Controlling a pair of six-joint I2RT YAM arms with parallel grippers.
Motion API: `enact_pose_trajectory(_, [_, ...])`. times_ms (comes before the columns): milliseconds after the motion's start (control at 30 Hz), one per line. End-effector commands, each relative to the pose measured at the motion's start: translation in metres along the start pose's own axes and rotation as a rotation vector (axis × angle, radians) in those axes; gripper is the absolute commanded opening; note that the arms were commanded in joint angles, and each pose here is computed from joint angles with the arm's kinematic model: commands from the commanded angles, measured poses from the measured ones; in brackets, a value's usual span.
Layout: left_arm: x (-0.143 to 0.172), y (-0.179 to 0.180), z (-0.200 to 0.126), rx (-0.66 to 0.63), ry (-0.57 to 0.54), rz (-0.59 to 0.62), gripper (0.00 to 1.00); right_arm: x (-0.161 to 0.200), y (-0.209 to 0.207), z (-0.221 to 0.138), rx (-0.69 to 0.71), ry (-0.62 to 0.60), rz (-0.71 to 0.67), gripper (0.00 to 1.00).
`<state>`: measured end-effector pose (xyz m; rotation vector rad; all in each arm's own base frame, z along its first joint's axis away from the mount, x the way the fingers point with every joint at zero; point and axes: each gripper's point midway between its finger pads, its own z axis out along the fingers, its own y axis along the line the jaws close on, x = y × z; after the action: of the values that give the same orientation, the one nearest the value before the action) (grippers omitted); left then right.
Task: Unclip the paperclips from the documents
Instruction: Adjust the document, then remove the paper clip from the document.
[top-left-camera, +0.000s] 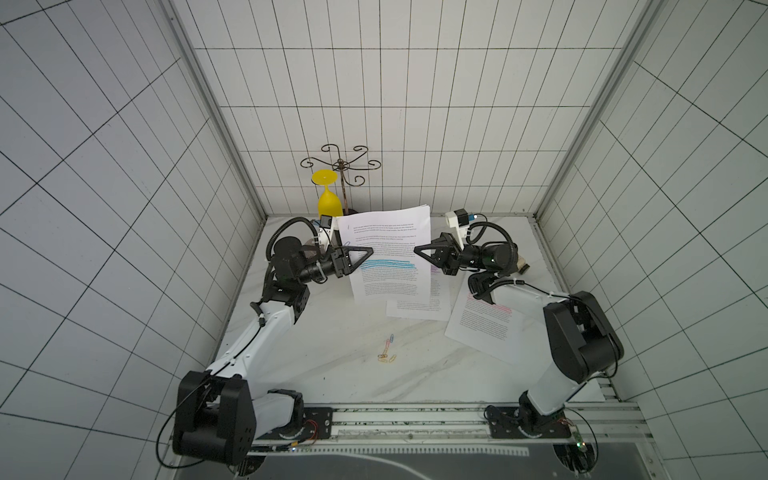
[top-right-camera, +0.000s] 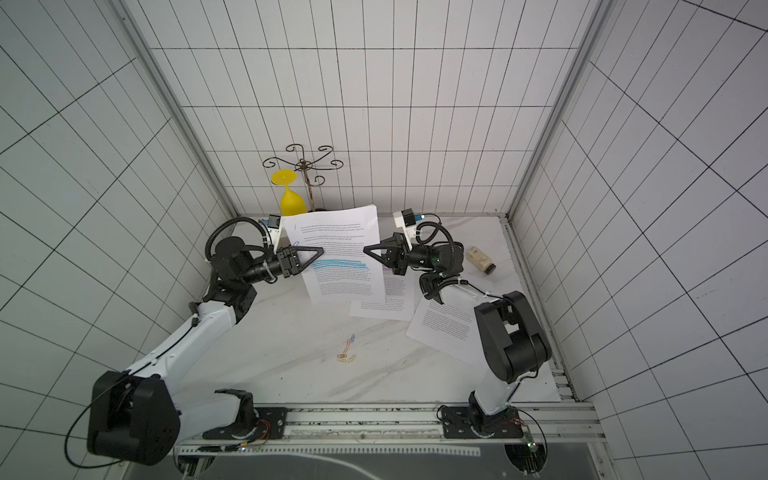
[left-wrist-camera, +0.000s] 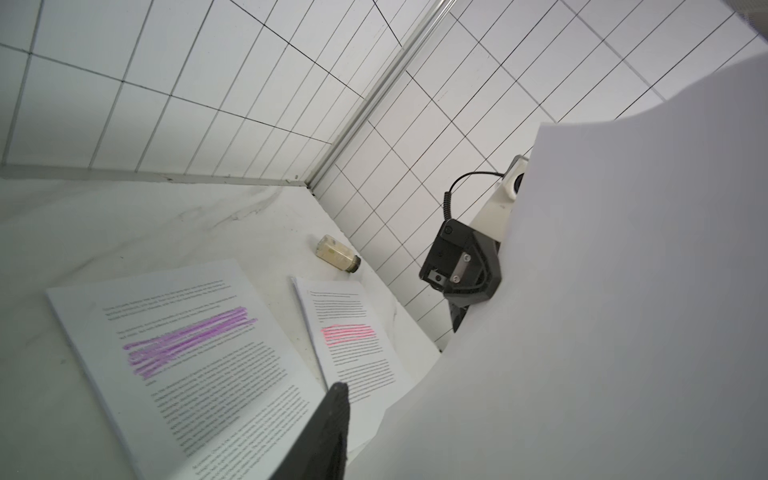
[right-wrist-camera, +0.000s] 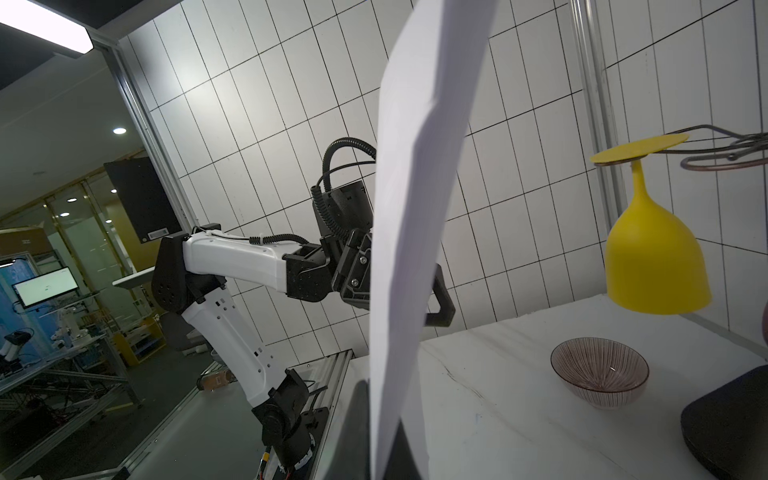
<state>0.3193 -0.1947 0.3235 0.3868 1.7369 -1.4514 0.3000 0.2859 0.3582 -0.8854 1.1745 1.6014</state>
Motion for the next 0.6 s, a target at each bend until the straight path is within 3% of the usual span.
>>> enact_pose_trajectory(0, [-0.009,-0.006,-0.003,-0.016,-0.014,0.031,0.51,-0.007,0.007,-0.012,0.02,-0.027,-0.032,0.0])
enact_pose_trajectory(467, [-0.041,-0.009,-0.015,-0.032,-0.109,0.063,0.51,0.005,0.016,-0.02,0.016,0.01,0.007,0.0])
enact_pose_trajectory(567, [-0.044,-0.01,-0.015,-0.026,-0.113,0.06,0.45,0.007,0.019,-0.022,0.018,0.011,0.011,0.0])
